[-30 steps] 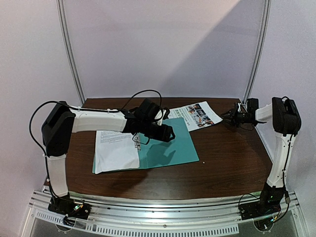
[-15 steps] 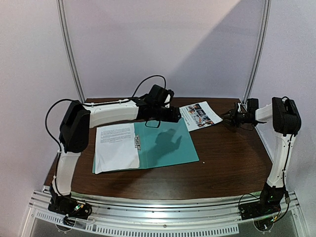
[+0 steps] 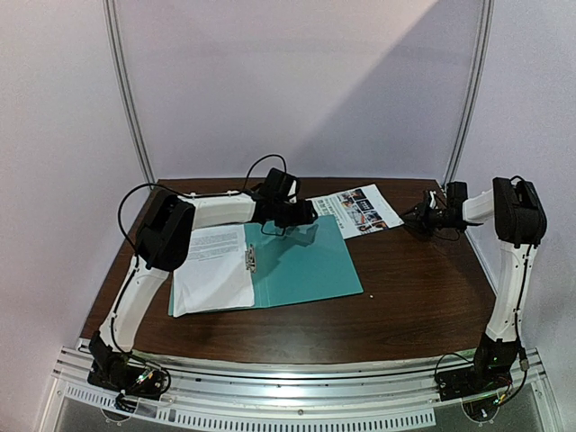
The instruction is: Put the files into the folder
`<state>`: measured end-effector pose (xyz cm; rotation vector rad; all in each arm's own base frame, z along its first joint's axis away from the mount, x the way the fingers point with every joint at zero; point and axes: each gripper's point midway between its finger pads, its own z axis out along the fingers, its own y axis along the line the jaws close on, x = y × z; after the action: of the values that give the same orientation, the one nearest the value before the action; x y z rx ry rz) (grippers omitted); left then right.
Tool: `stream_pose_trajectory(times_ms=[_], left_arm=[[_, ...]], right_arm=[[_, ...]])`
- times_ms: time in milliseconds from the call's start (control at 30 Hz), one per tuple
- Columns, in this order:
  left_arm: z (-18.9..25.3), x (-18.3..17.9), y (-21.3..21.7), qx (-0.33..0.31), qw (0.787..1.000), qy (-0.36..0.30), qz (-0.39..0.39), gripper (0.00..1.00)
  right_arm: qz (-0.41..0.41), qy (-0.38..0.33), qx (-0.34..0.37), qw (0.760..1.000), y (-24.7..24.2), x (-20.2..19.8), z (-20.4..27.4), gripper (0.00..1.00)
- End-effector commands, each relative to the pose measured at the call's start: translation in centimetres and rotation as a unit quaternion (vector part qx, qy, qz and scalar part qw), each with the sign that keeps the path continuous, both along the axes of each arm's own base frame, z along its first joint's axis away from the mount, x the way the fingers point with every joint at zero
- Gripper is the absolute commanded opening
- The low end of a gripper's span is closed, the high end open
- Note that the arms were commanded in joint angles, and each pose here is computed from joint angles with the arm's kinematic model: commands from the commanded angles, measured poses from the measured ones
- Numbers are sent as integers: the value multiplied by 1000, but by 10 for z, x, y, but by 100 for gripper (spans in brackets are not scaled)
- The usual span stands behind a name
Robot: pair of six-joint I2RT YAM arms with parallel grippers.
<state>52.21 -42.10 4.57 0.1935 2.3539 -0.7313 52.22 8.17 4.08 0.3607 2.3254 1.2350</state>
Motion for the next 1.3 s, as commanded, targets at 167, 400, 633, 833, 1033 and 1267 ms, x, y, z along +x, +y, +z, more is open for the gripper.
stream_pose_trajectory(times_ms=[167, 400, 633, 833, 1033, 1267], left_arm=[[-20, 22, -7, -51, 999, 11, -6, 68], [-38, 20, -5, -55, 998, 28, -7, 67], [-44, 16, -5, -55, 998, 36, -10, 66], [-46, 13, -3, -49, 998, 38, -14, 66], [-48, 11, -2, -50, 998, 41, -16, 65], [-44, 9, -1, -48, 998, 40, -19, 65]], right_arm=[[34, 7, 14, 999, 24, -6, -17, 30], [57, -9, 42, 997, 45, -5, -11, 31], [50, -10, 47, 998, 50, 3, -9, 31], [11, 9, 10, 1000, 40, 14, -24, 31], [-32, 41, -5, 999, 30, 21, -42, 29], [-40, 59, -10, 997, 52, 24, -54, 12]])
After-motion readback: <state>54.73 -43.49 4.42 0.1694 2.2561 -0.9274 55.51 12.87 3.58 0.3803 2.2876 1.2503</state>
